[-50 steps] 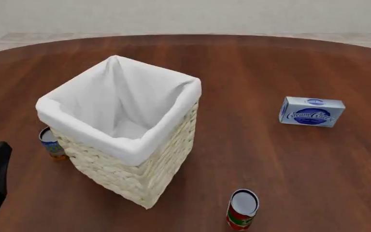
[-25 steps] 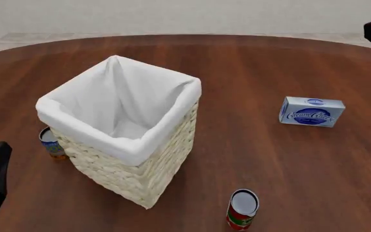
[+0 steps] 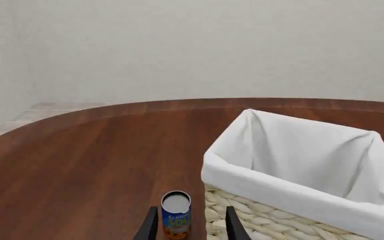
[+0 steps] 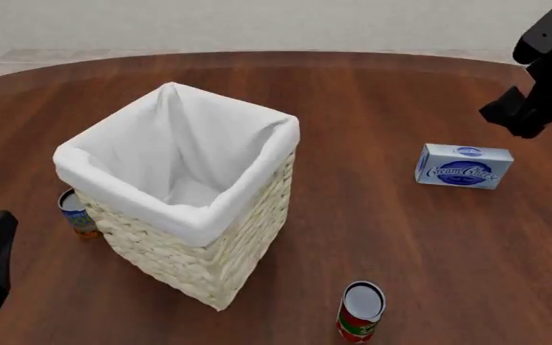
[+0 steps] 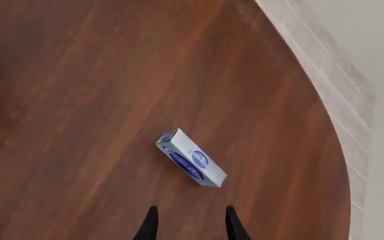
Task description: Pick up the cream cheese box, and put it in the basket.
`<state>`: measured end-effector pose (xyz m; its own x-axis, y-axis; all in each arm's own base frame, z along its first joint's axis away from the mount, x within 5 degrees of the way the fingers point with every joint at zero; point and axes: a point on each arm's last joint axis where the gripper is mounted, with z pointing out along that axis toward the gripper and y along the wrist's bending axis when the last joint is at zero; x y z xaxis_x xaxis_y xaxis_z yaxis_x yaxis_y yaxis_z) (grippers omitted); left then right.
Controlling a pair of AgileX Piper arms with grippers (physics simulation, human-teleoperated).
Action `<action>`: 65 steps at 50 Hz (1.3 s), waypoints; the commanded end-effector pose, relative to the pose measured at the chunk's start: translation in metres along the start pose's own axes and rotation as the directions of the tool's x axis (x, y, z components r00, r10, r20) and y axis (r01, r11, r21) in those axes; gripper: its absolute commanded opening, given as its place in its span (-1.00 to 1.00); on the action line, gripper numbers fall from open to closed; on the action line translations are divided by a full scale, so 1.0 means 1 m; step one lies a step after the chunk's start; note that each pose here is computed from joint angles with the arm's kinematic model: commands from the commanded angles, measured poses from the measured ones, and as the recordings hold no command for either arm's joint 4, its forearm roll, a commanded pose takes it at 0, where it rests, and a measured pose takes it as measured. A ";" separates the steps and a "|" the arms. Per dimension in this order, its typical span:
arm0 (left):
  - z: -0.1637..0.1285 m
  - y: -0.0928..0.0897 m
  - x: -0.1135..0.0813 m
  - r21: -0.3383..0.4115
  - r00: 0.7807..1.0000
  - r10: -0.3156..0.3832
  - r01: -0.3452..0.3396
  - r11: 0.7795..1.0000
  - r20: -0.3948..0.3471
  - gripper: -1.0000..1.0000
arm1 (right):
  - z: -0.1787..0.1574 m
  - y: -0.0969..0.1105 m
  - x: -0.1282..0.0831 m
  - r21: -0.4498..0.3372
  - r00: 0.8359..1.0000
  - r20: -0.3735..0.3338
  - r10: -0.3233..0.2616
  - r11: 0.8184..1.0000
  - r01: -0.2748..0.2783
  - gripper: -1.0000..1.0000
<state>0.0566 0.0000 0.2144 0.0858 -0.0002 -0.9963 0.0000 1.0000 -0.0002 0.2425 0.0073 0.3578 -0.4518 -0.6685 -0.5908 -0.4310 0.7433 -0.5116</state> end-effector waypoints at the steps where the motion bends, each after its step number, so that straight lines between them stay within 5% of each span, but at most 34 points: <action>1: 0.000 0.000 0.000 0.000 1.000 0.000 0.000 1.000 0.000 1.00 | 0.024 0.002 -0.005 -0.106 0.990 -0.081 -0.112 0.989 0.104 1.00; 5: 0.000 0.000 0.000 0.000 1.000 0.000 0.000 1.000 0.000 1.00 | 0.030 0.012 -0.003 -0.187 0.970 -0.106 -0.218 0.963 0.196 1.00; 16: 0.000 0.000 0.000 0.000 1.000 0.000 0.000 1.000 0.000 1.00 | 0.052 -0.013 0.020 -0.236 0.917 -0.185 -0.353 0.922 0.307 1.00; 19: 0.000 0.000 0.000 0.000 1.000 0.000 0.000 1.000 0.000 1.00 | 0.054 -0.013 0.027 -0.259 0.892 -0.186 -0.412 0.896 0.360 1.00; 25: 0.000 0.000 0.000 0.000 1.000 0.000 0.000 1.000 0.000 1.00 | 0.062 -0.024 0.025 -0.265 0.888 -0.198 -0.415 0.895 0.359 1.00; 26: 0.000 0.000 0.000 0.000 1.000 0.000 0.000 1.000 0.000 1.00 | 0.052 -0.002 -0.013 -0.279 0.901 -0.115 -0.419 0.884 0.376 1.00; 28: 0.000 0.000 0.000 0.000 1.000 0.000 0.000 1.000 0.000 1.00 | 0.052 -0.003 -0.026 -0.277 0.916 -0.110 -0.386 0.897 0.345 1.00; 32: 0.000 0.000 0.000 0.000 1.000 0.000 0.000 1.000 0.000 1.00 | 0.072 -0.020 0.012 -0.294 0.866 -0.162 -0.473 0.861 0.416 1.00; 35: 0.000 0.000 0.000 0.000 1.000 0.000 0.000 1.000 0.000 1.00 | 0.079 -0.018 0.002 -0.309 0.869 -0.153 -0.470 0.858 0.410 1.00; 42: 0.000 0.000 0.000 0.000 1.000 0.000 0.000 1.000 0.000 1.00 | 0.098 -0.034 0.010 -0.339 0.837 -0.167 -0.521 0.827 0.447 1.00; 45: 0.000 0.000 0.000 0.000 1.000 0.000 0.000 1.000 0.000 1.00 | 0.100 -0.038 0.004 -0.336 0.841 -0.167 -0.515 0.832 0.442 1.00; 53: 0.000 0.000 0.000 0.000 1.000 0.000 0.000 1.000 0.000 1.00 | 0.110 -0.034 0.023 -0.359 0.794 -0.151 -0.589 0.781 0.511 1.00; 60: 0.000 0.000 0.000 0.000 1.000 0.000 0.000 1.000 0.000 1.00 | 0.121 -0.039 0.031 -0.359 0.777 -0.152 -0.611 0.767 0.532 1.00; 62: 0.000 0.000 0.000 0.000 1.000 0.000 0.000 1.000 0.000 1.00 | 0.125 -0.046 0.044 -0.340 0.751 -0.156 -0.642 0.749 0.569 1.00; 65: 0.000 0.000 0.000 0.000 1.000 0.000 0.000 1.000 0.000 1.00 | 0.133 -0.049 0.041 -0.330 0.748 -0.152 -0.646 0.747 0.578 1.00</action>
<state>0.0566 0.0000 0.2144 0.0858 -0.0002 -0.9963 -0.0001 1.0000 -0.0002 0.3370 -0.0382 0.2893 -0.2241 -0.9724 -0.0646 -0.8407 0.2264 -0.4920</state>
